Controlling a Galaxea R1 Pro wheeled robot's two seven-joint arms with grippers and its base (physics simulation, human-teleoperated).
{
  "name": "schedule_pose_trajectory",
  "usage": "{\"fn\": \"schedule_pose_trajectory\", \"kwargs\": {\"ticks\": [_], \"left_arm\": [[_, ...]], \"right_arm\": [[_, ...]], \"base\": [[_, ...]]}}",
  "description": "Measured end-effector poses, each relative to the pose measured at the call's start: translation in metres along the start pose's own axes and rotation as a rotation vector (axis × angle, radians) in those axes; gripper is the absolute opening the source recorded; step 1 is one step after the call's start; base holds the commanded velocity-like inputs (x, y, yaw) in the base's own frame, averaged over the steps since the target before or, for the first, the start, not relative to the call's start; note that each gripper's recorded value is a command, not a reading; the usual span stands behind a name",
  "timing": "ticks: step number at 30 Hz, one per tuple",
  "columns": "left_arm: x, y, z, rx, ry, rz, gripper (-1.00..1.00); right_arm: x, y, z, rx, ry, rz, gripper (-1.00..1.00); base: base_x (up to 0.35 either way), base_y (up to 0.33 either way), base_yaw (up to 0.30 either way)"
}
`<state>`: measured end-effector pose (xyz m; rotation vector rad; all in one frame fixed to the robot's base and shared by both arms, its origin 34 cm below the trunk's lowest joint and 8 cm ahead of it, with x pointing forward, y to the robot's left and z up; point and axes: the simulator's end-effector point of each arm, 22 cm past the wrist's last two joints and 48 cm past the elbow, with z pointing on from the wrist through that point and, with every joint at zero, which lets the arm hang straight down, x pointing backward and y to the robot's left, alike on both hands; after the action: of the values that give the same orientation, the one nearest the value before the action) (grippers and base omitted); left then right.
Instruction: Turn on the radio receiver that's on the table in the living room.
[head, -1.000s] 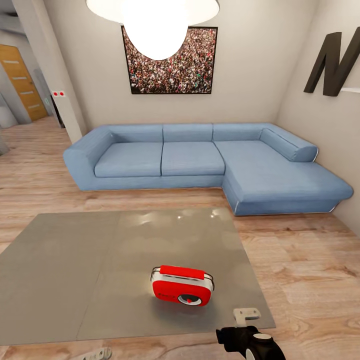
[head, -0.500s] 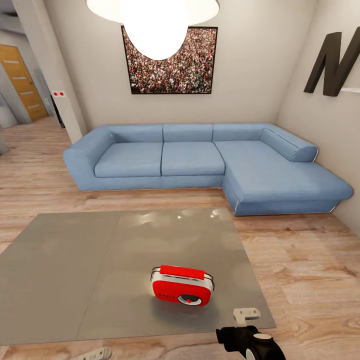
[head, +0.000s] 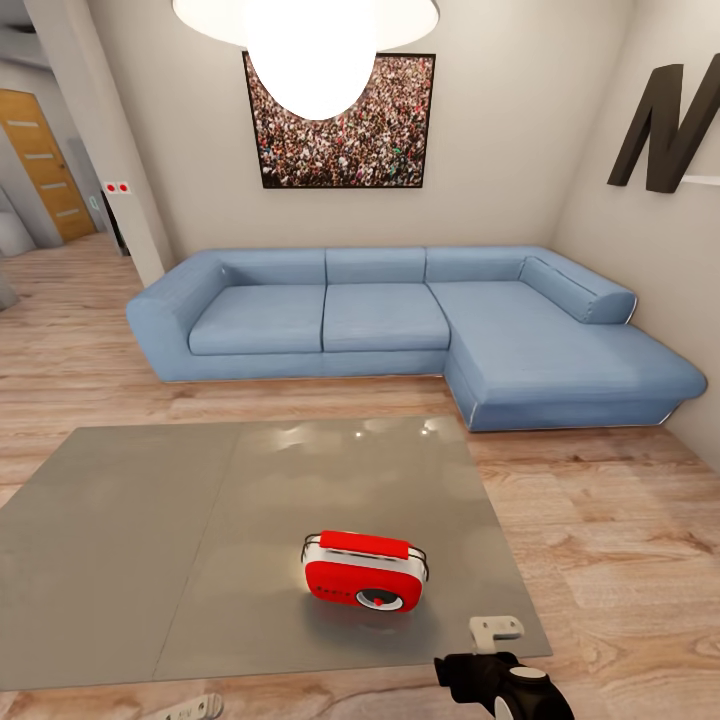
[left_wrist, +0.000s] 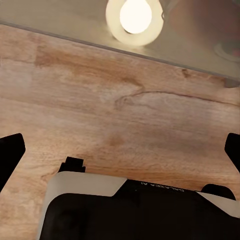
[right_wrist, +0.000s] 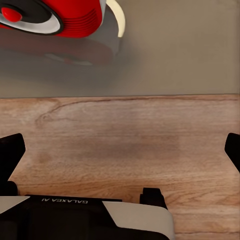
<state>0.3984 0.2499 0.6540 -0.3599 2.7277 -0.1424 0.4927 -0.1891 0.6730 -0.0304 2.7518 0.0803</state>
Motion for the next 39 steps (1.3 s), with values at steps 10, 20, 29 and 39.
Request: {"fn": "schedule_pose_trajectory", "kwargs": {"ticks": [10,20,29,39], "left_arm": [[0.000,0.000,0.000,0.000,0.000,0.000,1.00],[0.000,0.000,0.000,0.000,0.000,0.000,1.00],[0.000,0.000,0.000,0.000,0.000,0.000,1.00],[0.000,0.000,0.000,0.000,0.000,-0.001,1.00]], "right_arm": [[0.000,-0.001,0.000,0.002,-0.001,-0.001,1.00],[-0.001,-0.008,0.000,0.013,-0.003,0.014,1.00],[-0.001,-0.024,0.001,0.038,-0.003,0.051,1.00],[-0.001,-0.025,0.001,0.037,-0.003,0.054,1.00]], "base": [[0.000,0.000,0.000],[0.000,0.000,0.062],[0.000,0.000,0.179],[0.000,0.000,0.010]]}}
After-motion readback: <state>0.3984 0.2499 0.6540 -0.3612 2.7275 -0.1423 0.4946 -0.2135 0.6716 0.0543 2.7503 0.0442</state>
